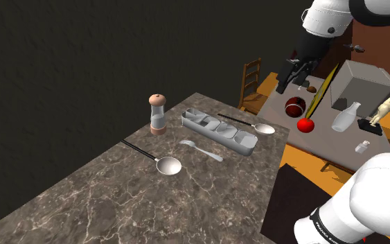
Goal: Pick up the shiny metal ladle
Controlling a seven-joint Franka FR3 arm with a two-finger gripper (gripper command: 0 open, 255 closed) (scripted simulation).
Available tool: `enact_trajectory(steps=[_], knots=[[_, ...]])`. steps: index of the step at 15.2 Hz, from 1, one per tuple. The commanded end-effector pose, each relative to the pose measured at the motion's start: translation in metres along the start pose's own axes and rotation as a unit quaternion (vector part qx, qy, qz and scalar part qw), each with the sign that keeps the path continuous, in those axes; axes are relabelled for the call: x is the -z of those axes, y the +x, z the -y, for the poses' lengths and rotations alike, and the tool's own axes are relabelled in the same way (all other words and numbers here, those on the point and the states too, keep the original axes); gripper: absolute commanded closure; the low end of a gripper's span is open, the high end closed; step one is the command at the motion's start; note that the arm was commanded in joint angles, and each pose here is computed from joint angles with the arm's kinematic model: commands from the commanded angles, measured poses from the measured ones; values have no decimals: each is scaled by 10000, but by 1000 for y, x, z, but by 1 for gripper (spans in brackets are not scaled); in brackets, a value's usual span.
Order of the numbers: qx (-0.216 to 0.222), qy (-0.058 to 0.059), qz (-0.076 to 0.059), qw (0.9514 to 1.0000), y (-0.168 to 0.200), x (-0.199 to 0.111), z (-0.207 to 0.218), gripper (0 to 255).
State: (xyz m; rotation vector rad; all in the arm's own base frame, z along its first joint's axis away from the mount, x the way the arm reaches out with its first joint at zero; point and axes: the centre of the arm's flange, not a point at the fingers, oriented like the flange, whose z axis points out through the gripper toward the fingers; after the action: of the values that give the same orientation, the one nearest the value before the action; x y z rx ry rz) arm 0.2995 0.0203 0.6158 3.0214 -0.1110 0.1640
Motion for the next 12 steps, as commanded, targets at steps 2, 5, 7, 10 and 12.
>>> enact_trajectory(steps=[2,5,7,10,12], knots=[[49,31,0,10000,7,-8,8,0],[196,123,-1,9997,26,-30,31,0],[294,184,-1,9994,38,-45,48,0],[440,276,-2,9986,57,-66,73,0],[538,337,-2,9980,68,-80,90,0]])
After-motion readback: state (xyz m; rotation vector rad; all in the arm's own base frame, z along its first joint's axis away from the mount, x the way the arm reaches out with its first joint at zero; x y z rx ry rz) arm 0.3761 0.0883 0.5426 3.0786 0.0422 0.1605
